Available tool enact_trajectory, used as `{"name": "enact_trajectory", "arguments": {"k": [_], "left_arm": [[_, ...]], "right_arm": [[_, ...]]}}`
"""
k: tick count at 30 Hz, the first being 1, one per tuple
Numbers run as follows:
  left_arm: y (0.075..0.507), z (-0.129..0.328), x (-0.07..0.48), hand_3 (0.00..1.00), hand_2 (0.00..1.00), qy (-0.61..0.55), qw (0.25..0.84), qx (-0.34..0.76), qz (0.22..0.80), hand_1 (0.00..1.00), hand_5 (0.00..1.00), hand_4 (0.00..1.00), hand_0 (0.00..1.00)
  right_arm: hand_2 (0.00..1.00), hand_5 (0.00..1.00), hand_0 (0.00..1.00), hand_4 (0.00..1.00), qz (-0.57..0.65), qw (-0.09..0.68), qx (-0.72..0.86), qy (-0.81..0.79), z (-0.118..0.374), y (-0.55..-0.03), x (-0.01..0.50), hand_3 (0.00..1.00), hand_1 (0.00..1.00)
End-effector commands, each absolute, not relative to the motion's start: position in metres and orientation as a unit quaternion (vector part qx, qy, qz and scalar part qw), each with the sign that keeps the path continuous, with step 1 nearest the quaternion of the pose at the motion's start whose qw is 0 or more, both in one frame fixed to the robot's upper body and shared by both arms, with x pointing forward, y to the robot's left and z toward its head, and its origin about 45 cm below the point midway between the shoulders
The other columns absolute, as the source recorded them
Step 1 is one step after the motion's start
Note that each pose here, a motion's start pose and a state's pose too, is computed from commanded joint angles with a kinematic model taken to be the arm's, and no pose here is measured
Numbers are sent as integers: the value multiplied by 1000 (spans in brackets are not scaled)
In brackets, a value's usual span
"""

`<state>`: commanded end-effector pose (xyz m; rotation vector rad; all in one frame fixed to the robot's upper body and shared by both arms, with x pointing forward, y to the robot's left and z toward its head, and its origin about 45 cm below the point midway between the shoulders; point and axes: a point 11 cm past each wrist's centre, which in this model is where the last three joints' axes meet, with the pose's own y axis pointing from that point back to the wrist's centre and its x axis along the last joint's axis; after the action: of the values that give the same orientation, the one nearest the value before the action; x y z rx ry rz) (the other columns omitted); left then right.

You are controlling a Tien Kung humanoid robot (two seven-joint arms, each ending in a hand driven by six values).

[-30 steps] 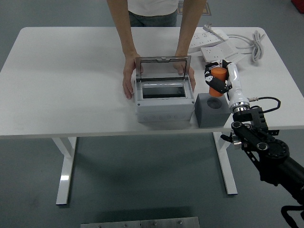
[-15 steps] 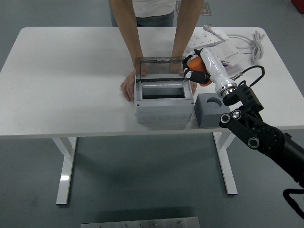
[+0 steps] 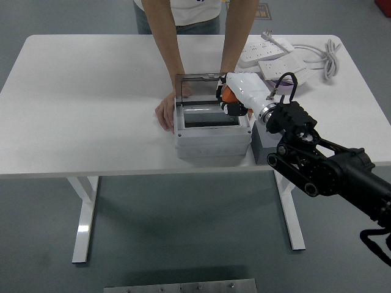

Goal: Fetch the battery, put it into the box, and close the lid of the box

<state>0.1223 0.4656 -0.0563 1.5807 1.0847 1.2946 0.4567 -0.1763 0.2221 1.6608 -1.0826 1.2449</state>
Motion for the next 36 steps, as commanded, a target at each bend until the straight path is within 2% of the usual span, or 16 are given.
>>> {"name": "enact_trajectory", "arguments": {"k": [16,36], "left_arm": [[469,-52,131,841,851,420,407,627,515,916,700,837,850],[470,-48,141,837,850,411,415,628,515,916,695,838,850]], "right_arm": [[314,2,170,282,491,375,672,-408,225,-122,458,373,226],[316,2,170,300,478,368,677,-422,209,-122,457,376,227]]}}
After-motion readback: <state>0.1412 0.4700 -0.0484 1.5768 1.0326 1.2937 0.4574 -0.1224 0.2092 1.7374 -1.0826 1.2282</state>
